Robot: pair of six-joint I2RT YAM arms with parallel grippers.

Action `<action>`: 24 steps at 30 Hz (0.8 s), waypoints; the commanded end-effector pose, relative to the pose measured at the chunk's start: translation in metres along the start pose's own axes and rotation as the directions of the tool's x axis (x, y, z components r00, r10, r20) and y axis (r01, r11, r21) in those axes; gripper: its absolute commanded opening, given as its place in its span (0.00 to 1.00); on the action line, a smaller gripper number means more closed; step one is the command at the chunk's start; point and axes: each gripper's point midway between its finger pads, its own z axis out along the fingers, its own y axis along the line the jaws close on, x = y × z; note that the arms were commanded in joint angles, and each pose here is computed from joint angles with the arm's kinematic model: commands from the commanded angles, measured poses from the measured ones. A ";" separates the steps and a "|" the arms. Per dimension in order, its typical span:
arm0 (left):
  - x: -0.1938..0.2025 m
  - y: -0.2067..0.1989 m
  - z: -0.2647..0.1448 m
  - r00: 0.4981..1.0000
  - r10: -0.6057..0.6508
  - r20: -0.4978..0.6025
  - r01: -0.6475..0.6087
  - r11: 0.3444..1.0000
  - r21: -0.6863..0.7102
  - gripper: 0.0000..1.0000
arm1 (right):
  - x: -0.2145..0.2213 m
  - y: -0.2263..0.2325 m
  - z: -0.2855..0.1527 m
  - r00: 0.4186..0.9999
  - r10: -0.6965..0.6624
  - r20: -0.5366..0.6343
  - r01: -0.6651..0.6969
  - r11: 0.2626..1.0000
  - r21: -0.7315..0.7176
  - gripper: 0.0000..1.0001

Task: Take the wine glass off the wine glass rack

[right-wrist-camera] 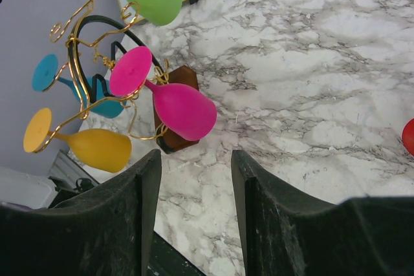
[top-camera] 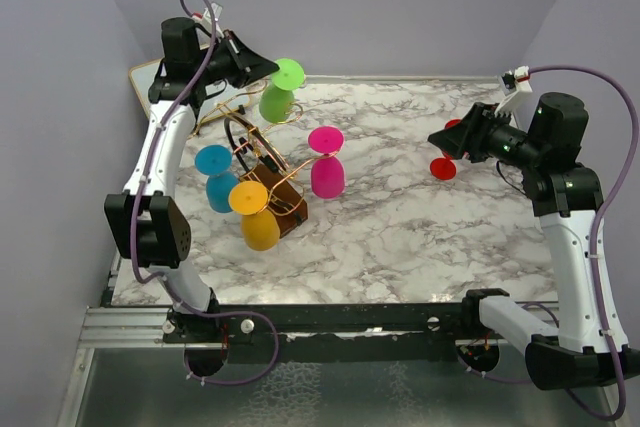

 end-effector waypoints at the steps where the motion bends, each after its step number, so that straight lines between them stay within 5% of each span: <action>1: -0.013 -0.043 0.017 1.000 0.008 0.000 -0.007 0.980 0.198 0.00 | -0.005 0.007 -0.001 1.000 -0.021 0.021 0.022 0.999 -0.036 0.48; 12: 0.068 -0.178 0.025 0.939 0.339 -0.048 -0.268 0.814 0.515 0.00 | -0.007 0.068 -0.008 0.996 -0.047 -0.074 0.013 0.916 -0.400 0.54; 17: 0.110 -0.209 0.010 0.900 0.432 -0.060 -0.321 0.748 0.581 0.00 | -0.005 0.089 -0.020 0.995 -0.047 -0.090 -0.007 0.856 -0.517 0.58; 24: 0.148 -0.220 0.008 0.879 0.467 -0.098 -0.325 0.736 0.594 0.00 | -0.008 0.098 -0.026 0.995 -0.050 -0.091 -0.009 0.832 -0.555 0.58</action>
